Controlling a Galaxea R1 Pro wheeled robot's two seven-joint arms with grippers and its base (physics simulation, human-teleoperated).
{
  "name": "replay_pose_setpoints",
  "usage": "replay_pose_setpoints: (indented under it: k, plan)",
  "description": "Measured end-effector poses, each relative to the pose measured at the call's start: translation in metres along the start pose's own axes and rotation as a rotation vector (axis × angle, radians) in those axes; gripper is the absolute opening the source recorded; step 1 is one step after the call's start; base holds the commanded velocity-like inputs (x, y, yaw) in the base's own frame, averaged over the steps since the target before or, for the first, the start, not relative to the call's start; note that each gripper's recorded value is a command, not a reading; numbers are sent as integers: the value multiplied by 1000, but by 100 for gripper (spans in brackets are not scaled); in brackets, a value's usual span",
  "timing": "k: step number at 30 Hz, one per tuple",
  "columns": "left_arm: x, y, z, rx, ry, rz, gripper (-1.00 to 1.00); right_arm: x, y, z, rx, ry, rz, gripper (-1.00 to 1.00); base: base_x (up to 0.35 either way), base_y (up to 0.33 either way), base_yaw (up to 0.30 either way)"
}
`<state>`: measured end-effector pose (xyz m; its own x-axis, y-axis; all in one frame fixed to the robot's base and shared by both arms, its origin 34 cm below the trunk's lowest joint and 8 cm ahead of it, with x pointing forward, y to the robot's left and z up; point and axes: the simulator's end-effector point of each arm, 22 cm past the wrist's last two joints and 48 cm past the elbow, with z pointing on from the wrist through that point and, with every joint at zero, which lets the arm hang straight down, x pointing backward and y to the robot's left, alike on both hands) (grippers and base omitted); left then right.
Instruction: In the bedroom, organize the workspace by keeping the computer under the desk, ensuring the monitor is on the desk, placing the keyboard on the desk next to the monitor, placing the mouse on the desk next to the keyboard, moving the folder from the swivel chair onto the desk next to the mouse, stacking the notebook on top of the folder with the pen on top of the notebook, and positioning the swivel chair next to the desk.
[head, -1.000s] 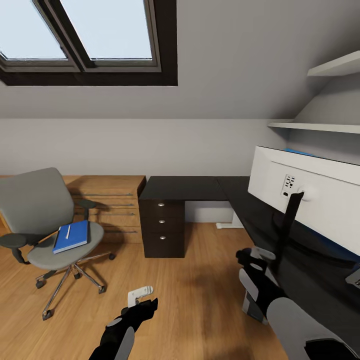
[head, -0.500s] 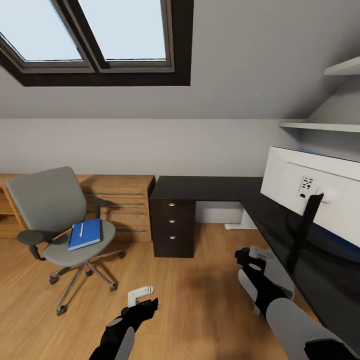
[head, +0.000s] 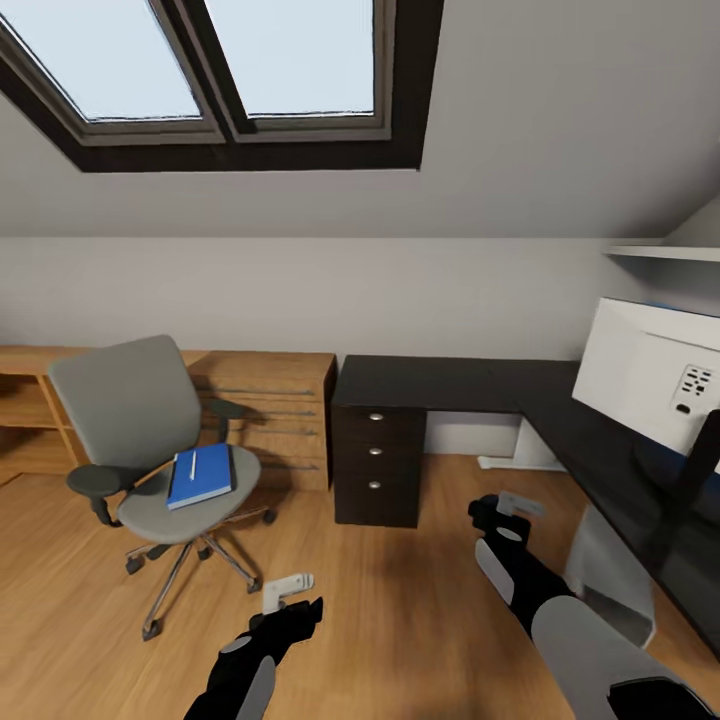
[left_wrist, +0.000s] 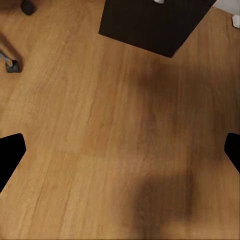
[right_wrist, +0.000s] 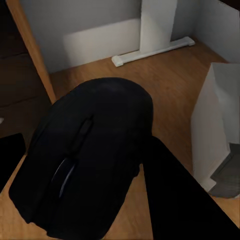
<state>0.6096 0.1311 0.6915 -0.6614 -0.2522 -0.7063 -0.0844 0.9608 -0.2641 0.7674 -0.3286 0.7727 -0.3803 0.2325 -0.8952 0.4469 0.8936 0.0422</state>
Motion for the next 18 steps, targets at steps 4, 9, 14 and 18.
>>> replay_pose_setpoints:
  k: [4,9,14,18]
  plan:
    - [1,-2,0,3,1,1,100,0,-1,0,1,-1,1,-100,324,29,15]
    - [2,-6,0,10,3,11,100,-1,-1,0,2,-3,1,-100,330,2,1]
    - [2,-6,0,10,2,12,100,-14,12,-10,-40,-10,10,-100,330,0,0]
    - [2,-5,0,9,2,13,100,-19,23,-57,-130,-9,1,-100,328,0,0]
